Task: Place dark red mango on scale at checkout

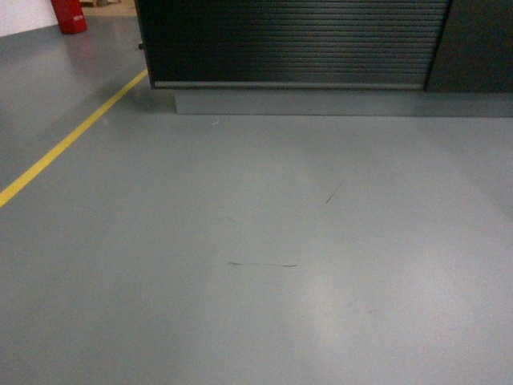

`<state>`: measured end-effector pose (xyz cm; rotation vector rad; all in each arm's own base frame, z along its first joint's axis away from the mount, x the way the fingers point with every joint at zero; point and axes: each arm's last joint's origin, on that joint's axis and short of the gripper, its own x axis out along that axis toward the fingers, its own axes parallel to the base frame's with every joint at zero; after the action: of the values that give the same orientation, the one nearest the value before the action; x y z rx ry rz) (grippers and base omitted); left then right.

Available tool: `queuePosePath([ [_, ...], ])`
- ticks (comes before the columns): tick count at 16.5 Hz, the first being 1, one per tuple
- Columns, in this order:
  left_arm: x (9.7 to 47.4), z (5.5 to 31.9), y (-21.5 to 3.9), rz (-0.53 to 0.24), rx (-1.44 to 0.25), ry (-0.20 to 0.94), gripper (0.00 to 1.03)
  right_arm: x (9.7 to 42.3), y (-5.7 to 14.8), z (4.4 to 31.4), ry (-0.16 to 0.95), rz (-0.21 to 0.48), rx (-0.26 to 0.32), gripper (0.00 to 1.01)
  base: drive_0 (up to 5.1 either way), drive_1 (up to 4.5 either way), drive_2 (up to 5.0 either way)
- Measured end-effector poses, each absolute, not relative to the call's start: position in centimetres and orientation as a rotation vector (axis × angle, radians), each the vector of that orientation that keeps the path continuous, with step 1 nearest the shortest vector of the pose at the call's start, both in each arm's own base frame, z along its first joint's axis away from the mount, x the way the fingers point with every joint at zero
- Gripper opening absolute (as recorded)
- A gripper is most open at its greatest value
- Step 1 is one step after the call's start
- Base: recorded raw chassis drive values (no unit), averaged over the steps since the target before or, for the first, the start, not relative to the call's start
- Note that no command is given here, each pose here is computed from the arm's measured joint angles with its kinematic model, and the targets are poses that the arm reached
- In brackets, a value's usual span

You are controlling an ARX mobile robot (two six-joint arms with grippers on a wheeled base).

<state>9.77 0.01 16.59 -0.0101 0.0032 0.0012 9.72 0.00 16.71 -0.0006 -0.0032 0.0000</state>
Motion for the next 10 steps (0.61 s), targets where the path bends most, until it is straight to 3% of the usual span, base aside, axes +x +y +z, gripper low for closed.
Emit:
queuePosePath([
  [10,9.77,16.54,0.01,0.001,-0.010,0.007,0.98,9.72,0.00,16.70,-0.002,0.000,-0.001,0.98,0.1,4.35,-4.2],
])
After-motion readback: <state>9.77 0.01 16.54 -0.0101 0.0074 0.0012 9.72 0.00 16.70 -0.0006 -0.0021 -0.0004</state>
